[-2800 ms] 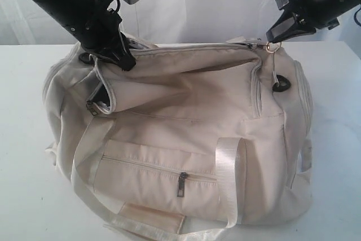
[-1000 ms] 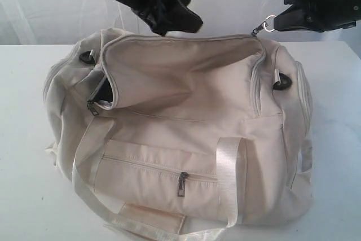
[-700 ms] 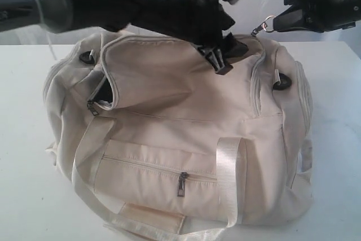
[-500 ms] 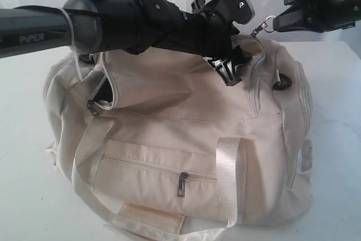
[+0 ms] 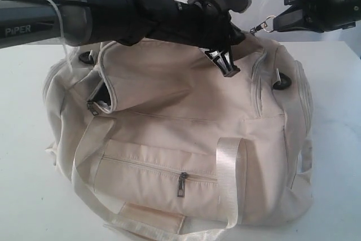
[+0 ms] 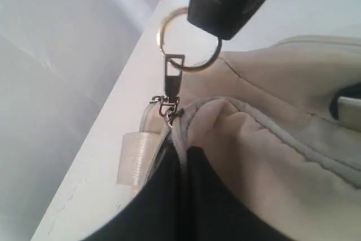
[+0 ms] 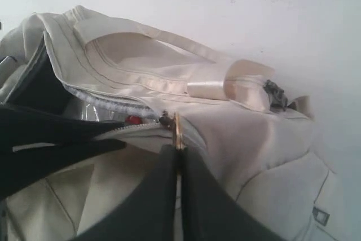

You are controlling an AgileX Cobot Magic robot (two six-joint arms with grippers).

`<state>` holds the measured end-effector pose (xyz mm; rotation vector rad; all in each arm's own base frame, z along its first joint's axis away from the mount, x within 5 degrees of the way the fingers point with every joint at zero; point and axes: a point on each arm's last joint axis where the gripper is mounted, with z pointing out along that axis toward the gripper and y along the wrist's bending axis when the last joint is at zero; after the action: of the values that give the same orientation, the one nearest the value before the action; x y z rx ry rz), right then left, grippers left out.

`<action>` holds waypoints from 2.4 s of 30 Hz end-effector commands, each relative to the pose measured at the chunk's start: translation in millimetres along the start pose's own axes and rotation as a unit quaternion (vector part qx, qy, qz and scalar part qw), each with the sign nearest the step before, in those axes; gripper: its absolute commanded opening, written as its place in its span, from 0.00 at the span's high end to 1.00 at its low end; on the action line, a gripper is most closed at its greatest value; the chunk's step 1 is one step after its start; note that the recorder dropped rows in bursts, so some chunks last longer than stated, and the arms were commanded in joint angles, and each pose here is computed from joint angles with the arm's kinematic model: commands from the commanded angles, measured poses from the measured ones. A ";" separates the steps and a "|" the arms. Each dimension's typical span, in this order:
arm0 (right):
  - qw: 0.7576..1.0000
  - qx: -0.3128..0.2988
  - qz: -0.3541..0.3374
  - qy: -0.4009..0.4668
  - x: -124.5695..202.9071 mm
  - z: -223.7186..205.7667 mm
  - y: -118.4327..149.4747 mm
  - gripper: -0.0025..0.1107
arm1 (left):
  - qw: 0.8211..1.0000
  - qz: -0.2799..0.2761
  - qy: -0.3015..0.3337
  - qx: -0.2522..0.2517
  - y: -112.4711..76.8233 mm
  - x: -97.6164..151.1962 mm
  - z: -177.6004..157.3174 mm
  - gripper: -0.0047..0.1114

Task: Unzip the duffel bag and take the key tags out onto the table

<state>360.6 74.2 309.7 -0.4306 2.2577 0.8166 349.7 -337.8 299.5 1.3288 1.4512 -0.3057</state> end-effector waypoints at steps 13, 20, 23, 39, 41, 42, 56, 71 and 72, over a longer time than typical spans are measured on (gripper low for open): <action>0.997 -0.020 -0.007 0.070 10.7 -5.0 4.4 0.98 | 0.996 -0.089 0.019 0.017 36.3 22.0 -22.7 0.96; 0.992 -0.047 0.010 0.115 28.1 -4.5 8.2 0.98 | 0.995 -0.095 0.021 0.017 36.3 22.9 -22.0 0.96; 0.992 -0.048 0.013 0.118 34.1 -8.1 11.6 0.98 | 0.995 -0.093 0.022 0.015 37.0 23.5 -22.2 0.96; 0.988 -0.073 0.011 0.132 47.7 -28.1 32.4 0.98 | 0.995 -0.094 0.022 0.008 39.4 24.5 -22.7 0.96; 0.988 -0.076 0.016 0.136 53.2 -27.8 34.5 0.98 | 0.995 -0.096 0.022 0.007 39.6 24.5 -22.7 0.96; 0.987 -0.079 0.017 0.140 56.0 -26.5 35.8 0.98 | 0.995 -0.096 0.022 0.007 39.6 24.5 -22.7 0.96; 0.978 -0.095 0.005 0.186 81.7 -10.3 53.7 0.98 | 0.995 -0.099 0.029 0.012 37.0 31.5 -16.2 0.96; 0.988 -0.035 -0.006 0.152 79.6 -5.1 41.5 0.98 | 0.983 -0.027 0.078 0.162 10.0 41.9 -19.0 0.53; 0.988 -0.035 -0.006 0.152 79.6 -5.1 41.5 0.98 | 0.985 -0.024 0.075 0.155 10.2 39.9 -18.7 0.43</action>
<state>285.0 95.3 274.4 -0.6138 2.5031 0.8788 360.9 -298.8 270.8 1.5786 1.6393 -0.4861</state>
